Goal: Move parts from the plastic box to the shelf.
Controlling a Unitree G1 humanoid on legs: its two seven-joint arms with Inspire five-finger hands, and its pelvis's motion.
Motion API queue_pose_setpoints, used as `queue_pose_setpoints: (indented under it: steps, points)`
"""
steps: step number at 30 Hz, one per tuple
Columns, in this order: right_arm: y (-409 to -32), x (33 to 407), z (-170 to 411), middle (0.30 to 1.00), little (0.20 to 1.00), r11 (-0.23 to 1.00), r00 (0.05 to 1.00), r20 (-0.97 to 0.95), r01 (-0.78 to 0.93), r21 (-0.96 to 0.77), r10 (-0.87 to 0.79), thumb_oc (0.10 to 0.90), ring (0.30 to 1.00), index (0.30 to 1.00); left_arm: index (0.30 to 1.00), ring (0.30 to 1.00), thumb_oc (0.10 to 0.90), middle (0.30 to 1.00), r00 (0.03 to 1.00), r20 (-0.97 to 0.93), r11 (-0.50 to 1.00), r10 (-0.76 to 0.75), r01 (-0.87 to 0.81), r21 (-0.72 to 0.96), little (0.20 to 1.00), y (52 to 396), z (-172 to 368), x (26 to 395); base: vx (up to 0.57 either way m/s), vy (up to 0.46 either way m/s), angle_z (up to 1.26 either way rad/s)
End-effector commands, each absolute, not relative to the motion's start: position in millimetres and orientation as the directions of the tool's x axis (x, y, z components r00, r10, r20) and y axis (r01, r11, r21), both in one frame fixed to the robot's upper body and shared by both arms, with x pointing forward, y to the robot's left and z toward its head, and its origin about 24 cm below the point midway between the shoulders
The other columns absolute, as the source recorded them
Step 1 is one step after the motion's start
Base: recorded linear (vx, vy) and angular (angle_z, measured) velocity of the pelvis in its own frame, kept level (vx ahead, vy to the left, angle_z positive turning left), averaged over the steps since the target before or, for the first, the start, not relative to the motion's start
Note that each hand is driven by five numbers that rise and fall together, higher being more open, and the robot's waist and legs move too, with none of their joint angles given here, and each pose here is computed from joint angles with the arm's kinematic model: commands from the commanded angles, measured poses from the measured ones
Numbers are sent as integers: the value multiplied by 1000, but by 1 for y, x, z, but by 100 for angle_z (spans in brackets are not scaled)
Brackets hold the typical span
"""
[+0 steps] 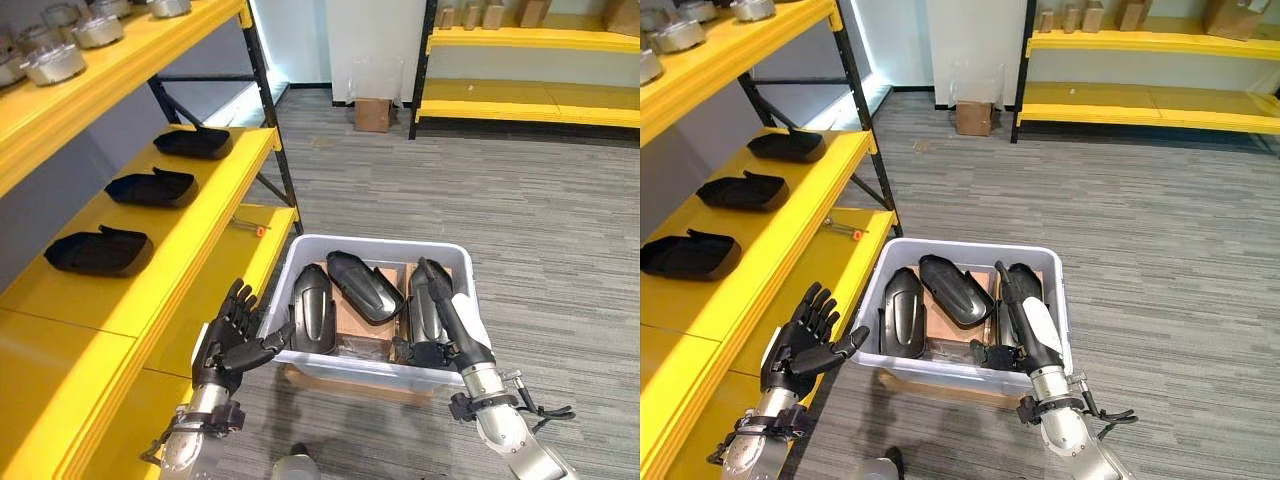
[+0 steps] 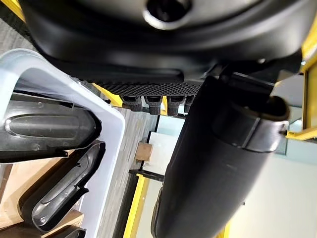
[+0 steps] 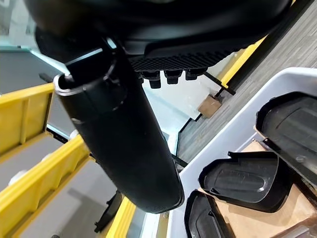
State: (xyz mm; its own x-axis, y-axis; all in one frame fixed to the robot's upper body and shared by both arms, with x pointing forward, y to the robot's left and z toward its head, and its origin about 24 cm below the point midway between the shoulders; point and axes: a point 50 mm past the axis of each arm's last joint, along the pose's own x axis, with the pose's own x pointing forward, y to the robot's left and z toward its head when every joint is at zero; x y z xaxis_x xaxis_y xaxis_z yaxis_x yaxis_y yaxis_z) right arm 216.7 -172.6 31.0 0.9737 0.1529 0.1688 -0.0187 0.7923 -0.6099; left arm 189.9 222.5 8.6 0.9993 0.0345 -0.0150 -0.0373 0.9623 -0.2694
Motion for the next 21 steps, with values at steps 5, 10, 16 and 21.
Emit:
queue_pose_setpoints:
  steps: [5, 10, 16, 21]
  points:
    - [-160, 243, 97, 1000, 1000, 855, 844, 516, 152, -496, 149, 900, 1000, 1000, 1000, 1000, 900, 1000, 955, 275, 970, -111, 165, -181, 1000, 215, 66, 215, 57, 231, -26]
    - [-157, 245, 97, 1000, 1000, 856, 831, 527, 134, -499, 177, 900, 1000, 1000, 1000, 1000, 900, 1000, 951, 283, 967, -122, 179, -183, 1000, 211, 72, 221, 79, 64, -14]
    - [-156, 244, 105, 1000, 1000, 859, 812, 550, 131, -494, 193, 900, 1000, 1000, 1000, 1000, 900, 1000, 957, 275, 963, -90, 154, -220, 1000, 203, 74, 225, 211, -118, -5]
    - [-159, 244, 97, 1000, 1000, 850, 841, 515, 145, -506, 164, 900, 1000, 1000, 1000, 1000, 900, 1000, 955, 255, 959, -152, 205, -195, 1000, 202, 67, 223, 231, -182, 45]
